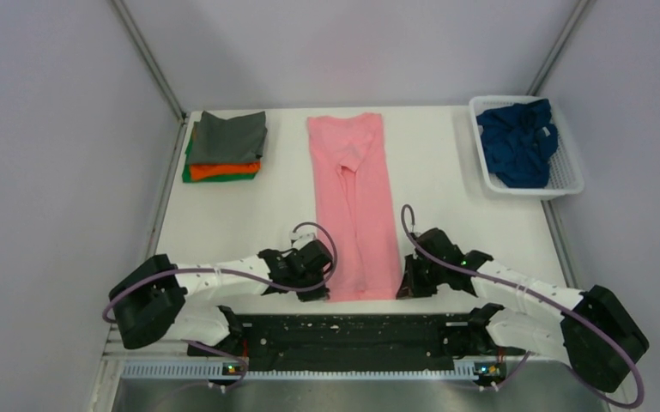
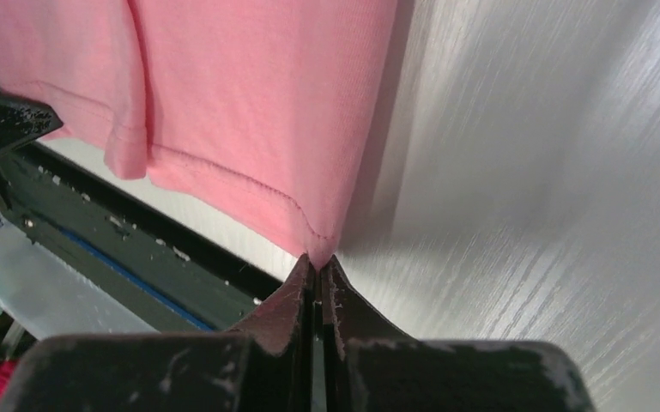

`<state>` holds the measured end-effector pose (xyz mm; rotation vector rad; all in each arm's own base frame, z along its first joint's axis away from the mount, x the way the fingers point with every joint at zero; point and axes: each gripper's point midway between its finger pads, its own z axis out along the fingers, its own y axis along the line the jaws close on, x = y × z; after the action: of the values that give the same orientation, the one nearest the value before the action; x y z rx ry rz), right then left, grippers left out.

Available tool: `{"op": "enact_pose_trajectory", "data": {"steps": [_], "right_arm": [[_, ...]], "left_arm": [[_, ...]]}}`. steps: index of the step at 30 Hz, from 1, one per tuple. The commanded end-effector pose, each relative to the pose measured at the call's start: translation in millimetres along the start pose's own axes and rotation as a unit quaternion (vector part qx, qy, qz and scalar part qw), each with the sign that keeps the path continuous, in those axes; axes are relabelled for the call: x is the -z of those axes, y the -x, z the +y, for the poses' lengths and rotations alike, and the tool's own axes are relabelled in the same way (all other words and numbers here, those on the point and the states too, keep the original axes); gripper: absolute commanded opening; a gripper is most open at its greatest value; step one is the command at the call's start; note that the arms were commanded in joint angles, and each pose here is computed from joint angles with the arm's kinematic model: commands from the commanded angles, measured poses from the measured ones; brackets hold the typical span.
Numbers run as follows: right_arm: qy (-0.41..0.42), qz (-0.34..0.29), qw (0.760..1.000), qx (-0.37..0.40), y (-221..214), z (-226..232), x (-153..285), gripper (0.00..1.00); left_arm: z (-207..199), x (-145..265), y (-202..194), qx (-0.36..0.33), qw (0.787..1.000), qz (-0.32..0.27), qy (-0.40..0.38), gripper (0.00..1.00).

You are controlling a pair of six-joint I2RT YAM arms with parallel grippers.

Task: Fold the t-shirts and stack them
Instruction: Grab the bottom of the folded rectangular tshirt with both arms, then fold the folded rectangular tshirt in 1/3 of the way

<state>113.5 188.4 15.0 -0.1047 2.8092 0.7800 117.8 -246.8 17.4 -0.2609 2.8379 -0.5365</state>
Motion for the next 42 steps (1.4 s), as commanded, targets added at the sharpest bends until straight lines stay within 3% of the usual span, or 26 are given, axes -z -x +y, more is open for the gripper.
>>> {"op": "enact_pose_trajectory", "data": {"steps": [1,6,12,18,23,36,42], "right_arm": [[0.027,0.038,0.999,0.022,-24,7,12,0.0],[0.093,0.042,0.994,0.03,-38,30,29,0.0],[0.11,-0.03,0.993,0.027,-10,46,38,0.0],[0.119,-0.177,0.977,0.003,64,73,45,0.0],[0.129,-0.25,0.959,0.011,118,99,56,0.0],[0.086,-0.332,0.939,-0.021,232,88,53,0.0],[0.079,-0.334,0.939,-0.031,270,75,45,0.0]], "left_arm": [[30,4,-28,-0.016,0.999,0.028,0.022,0.0],[27,16,-39,-0.039,0.999,0.035,0.01,0.0],[-7,34,-18,-0.05,0.998,-0.008,-0.045,0.0],[-30,52,43,-0.056,0.989,-0.132,-0.02,0.0],[-62,56,99,-0.032,0.982,-0.181,-0.05,0.0],[-64,40,207,0.02,0.98,-0.195,-0.027,0.0],[-57,29,244,0.03,0.981,-0.192,-0.01,0.0]]}}
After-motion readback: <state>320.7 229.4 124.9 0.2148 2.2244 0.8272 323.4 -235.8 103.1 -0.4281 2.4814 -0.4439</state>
